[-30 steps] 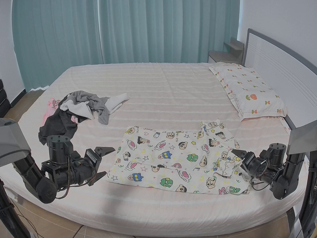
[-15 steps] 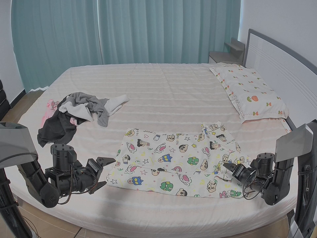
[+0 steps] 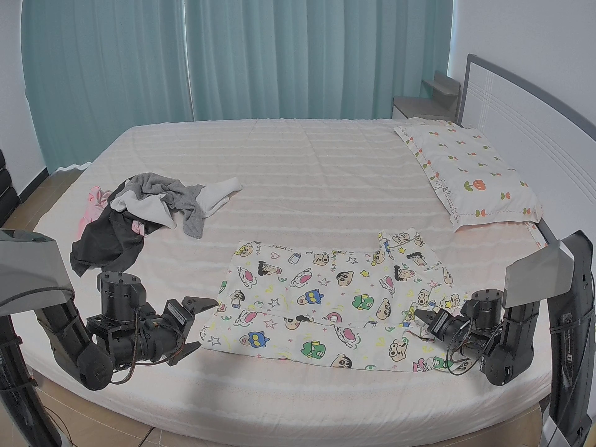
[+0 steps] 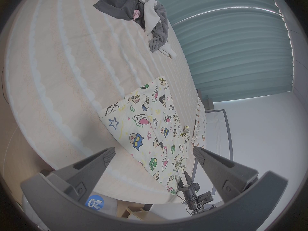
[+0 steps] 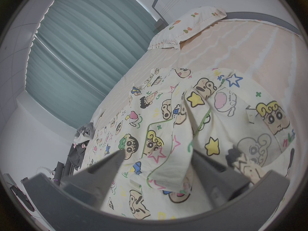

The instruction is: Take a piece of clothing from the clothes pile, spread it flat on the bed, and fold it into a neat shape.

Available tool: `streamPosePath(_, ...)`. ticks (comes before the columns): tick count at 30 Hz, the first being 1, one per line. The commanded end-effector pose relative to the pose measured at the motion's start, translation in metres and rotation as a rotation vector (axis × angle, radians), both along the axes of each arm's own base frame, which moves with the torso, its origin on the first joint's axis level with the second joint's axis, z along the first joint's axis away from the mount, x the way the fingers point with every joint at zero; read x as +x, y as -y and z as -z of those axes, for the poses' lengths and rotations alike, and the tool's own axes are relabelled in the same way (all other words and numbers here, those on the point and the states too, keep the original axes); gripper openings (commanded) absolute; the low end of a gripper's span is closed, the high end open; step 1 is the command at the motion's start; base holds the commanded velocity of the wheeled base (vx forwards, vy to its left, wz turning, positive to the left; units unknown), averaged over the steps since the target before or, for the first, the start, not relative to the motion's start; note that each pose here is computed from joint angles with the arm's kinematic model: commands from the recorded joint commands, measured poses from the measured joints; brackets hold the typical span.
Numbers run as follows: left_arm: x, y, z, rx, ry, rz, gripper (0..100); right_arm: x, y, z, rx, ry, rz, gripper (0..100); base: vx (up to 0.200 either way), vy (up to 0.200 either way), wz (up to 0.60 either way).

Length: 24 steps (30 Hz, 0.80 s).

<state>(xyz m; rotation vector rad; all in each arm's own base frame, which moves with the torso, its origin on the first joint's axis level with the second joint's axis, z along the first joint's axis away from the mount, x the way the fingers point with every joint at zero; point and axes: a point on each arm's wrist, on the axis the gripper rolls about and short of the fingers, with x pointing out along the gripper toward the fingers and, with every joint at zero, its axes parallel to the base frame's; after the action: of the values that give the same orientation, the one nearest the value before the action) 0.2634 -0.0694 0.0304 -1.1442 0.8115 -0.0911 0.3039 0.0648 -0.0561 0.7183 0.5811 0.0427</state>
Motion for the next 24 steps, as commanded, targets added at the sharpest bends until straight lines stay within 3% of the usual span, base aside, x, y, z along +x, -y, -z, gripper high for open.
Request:
streamPosePath(1, 0.0, 0.0, 0.001, 0.001, -0.003, 0.0, 100, -0.001, 0.0, -0.002, 0.002, 0.013, 0.001, 0, 0.0, 0.0, 0.0)
streamPosePath(7, 0.0, 0.0, 0.001, 0.001, -0.003, 0.0, 100, -0.006, 0.002, -0.003, -0.018, 0.003, 0.036, 0, 0.0, 0.0, 0.0)
streamPosePath(11, 0.0, 0.0, 0.001, 0.001, -0.004, 0.0, 100, -0.011, 0.002, -0.021, -0.027, 0.038, 0.064, 0, 0.0, 0.0, 0.0)
streamPosePath(19, -0.001, 0.0, 0.001, 0.001, -0.004, 0.0, 100, -0.022, -0.017, -0.056, -0.009, 0.129, 0.006, 0, 0.0, 0.0, 0.0)
streamPosePath(24, -0.002, 0.0, 0.001, 0.001, -0.008, -0.001, 100, -0.032, -0.031, -0.05, -0.099, 0.073, 0.053, 0, 0.0, 0.0, 0.0)
